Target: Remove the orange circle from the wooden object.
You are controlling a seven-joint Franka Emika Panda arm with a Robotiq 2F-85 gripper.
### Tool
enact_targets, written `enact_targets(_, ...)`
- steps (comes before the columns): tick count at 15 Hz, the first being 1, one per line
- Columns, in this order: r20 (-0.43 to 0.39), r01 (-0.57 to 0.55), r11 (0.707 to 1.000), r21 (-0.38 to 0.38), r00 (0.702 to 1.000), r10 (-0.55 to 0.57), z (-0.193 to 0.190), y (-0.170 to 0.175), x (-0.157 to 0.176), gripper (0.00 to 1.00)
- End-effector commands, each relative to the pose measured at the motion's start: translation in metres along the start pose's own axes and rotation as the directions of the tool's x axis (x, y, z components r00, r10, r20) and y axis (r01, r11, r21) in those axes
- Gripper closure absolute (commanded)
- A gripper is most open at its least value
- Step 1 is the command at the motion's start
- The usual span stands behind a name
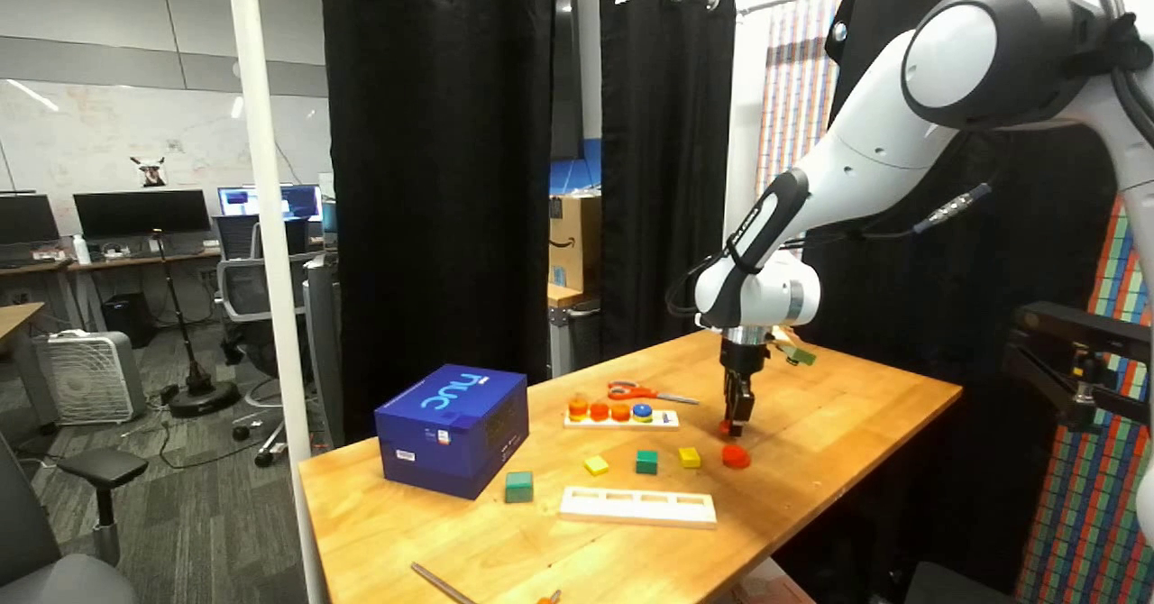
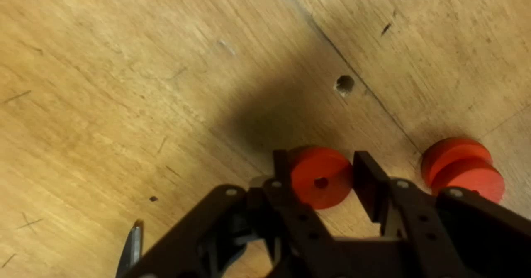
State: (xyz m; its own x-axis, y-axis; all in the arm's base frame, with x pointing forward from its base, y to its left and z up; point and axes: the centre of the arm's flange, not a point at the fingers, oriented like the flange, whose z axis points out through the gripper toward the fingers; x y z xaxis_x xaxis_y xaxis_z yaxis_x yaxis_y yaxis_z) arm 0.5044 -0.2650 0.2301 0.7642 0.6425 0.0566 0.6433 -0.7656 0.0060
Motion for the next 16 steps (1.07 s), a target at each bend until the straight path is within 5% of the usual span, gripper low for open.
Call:
enact_targets(1, -0.02, -0.032, 0.999, -0.017, 0.999, 0.032, -0.011, -0.004, -0.01, 0.33)
enact_targets(6, -0.017, -0.048, 0.999, -0.017, 0.999, 0.048, -0.014, -0.004, -0.015, 0.03)
enact_targets(11, 0.02, -0.218, 0.976, 0.013, 0.976, 0.218, -0.049, -0.022, -0.028, 0.0)
enact_targets(16, 0.098, -0.505, 0.862, 0.042, 0.861, 0.499, -0.116, -0.076, -0.053, 0.0)
